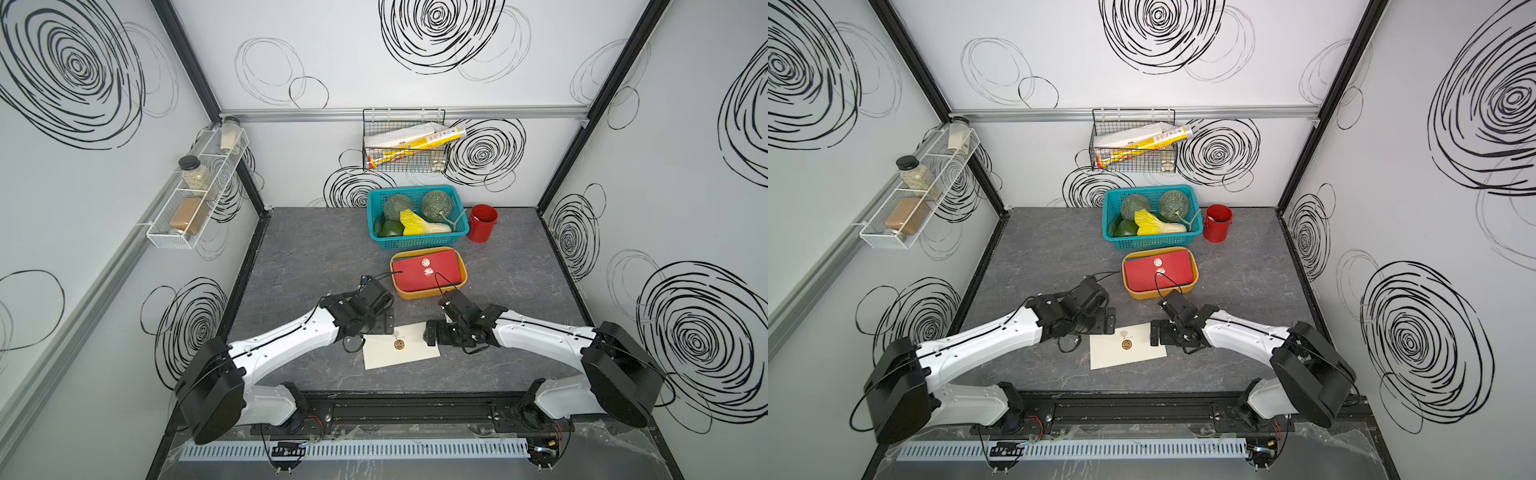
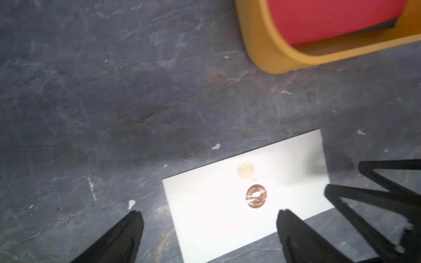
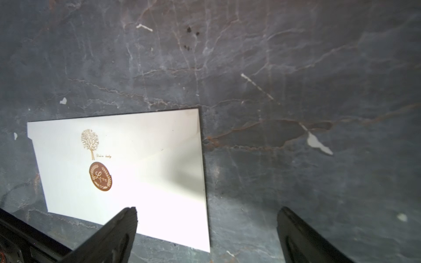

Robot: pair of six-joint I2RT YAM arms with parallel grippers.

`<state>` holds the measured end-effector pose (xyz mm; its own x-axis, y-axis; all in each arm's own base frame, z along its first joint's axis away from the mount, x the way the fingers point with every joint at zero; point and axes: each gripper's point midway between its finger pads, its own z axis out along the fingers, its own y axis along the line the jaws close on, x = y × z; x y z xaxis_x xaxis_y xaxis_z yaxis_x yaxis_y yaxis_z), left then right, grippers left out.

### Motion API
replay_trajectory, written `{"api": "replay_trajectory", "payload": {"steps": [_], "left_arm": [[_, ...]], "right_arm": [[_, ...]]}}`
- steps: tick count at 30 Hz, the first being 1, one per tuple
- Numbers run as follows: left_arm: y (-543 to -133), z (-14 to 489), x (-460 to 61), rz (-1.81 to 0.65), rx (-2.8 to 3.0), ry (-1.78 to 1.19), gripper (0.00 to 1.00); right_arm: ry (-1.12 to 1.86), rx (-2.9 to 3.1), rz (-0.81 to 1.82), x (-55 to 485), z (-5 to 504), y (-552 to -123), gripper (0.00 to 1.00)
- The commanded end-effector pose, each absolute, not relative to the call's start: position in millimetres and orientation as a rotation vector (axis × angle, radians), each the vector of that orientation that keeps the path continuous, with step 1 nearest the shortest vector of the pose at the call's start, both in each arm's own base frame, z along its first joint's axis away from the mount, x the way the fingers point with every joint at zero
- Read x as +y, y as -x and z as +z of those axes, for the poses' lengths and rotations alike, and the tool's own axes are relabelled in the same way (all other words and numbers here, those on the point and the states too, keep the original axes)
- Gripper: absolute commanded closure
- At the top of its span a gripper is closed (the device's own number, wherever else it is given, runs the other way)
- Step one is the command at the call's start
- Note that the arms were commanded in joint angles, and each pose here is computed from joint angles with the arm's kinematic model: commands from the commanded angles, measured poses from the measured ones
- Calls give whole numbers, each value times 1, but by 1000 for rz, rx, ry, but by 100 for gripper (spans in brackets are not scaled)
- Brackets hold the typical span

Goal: Put the sealed envelopes into the storage box
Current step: Move the envelope to the center of the board.

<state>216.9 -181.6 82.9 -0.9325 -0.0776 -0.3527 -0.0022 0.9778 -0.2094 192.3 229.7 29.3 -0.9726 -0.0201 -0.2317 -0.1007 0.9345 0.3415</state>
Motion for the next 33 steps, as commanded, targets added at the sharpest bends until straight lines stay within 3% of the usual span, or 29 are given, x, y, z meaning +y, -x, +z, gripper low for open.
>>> {"api": "replay_trajectory", "payload": {"steps": [1,10,14,20,33], "left_arm": [[-201,65,-188,-452,2795,84,1],[-191,29,-194,-547,2831,126,2],[-182,14,-197,-615,2852,141,2],[-178,6,-201,-677,2856,143,2],[-176,2,-207,-740,2864,154,2]], "right_arm": [[114,2870,603,249,30,-191,3],[157,2931,619,260,7,-179,19],[141,2951,639,257,-1,-172,16],[161,2956,668,259,0,-166,0],[128,2987,644,262,-13,-159,0]]}}
